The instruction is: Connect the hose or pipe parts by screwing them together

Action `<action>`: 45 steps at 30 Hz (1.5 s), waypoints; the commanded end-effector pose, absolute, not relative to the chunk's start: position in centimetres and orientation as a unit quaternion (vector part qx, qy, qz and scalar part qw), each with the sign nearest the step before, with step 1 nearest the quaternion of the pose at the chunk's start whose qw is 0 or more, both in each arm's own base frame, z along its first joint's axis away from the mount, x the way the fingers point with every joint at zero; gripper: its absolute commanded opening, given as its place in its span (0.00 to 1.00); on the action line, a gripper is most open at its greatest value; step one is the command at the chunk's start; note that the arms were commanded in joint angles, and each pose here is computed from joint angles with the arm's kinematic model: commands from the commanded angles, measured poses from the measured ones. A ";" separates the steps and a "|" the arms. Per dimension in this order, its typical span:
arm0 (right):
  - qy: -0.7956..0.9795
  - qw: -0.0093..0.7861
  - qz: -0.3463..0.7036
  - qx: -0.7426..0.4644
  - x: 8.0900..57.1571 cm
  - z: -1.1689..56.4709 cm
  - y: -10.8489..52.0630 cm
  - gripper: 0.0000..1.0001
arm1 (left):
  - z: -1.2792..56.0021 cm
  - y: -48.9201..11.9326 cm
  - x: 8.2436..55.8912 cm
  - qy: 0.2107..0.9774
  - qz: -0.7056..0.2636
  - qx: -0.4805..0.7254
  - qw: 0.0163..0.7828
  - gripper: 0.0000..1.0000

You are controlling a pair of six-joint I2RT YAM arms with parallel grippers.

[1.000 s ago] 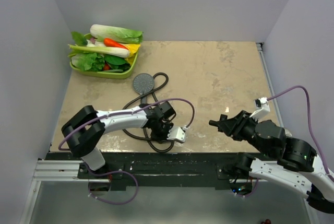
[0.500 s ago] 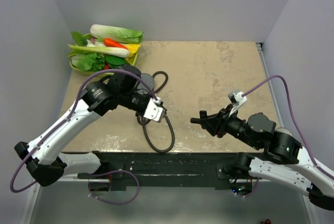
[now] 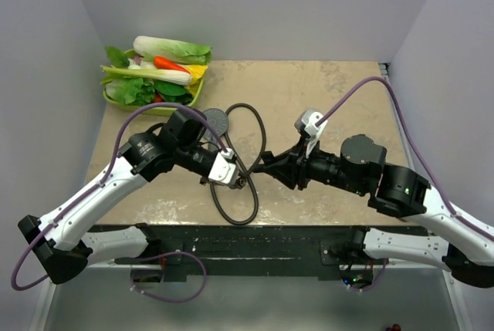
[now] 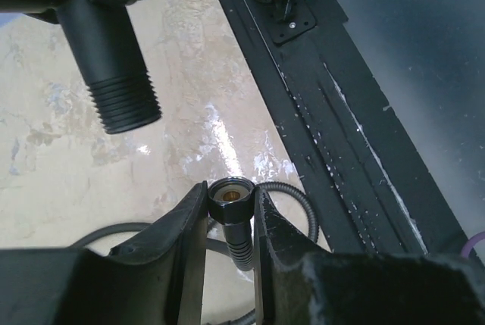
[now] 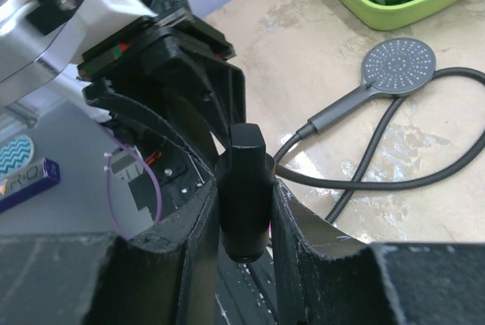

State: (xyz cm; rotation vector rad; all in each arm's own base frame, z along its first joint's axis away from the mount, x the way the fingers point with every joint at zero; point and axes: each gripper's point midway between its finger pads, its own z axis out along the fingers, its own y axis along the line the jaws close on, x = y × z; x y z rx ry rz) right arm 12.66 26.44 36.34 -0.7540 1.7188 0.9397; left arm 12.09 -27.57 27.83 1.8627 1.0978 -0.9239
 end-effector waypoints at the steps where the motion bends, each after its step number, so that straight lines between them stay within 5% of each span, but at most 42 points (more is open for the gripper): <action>1: 0.676 0.513 0.398 -0.349 11.6 38.7 27.1 0.00 | 28.9 -28.7 12.1 0.436 -0.399 0.703 0.396 0.00; 45: 0.700 0.500 0.329 -0.389 11.5 35.0 30.3 0.00 | 29.5 -28.9 11.5 0.456 -0.438 0.665 0.397 0.00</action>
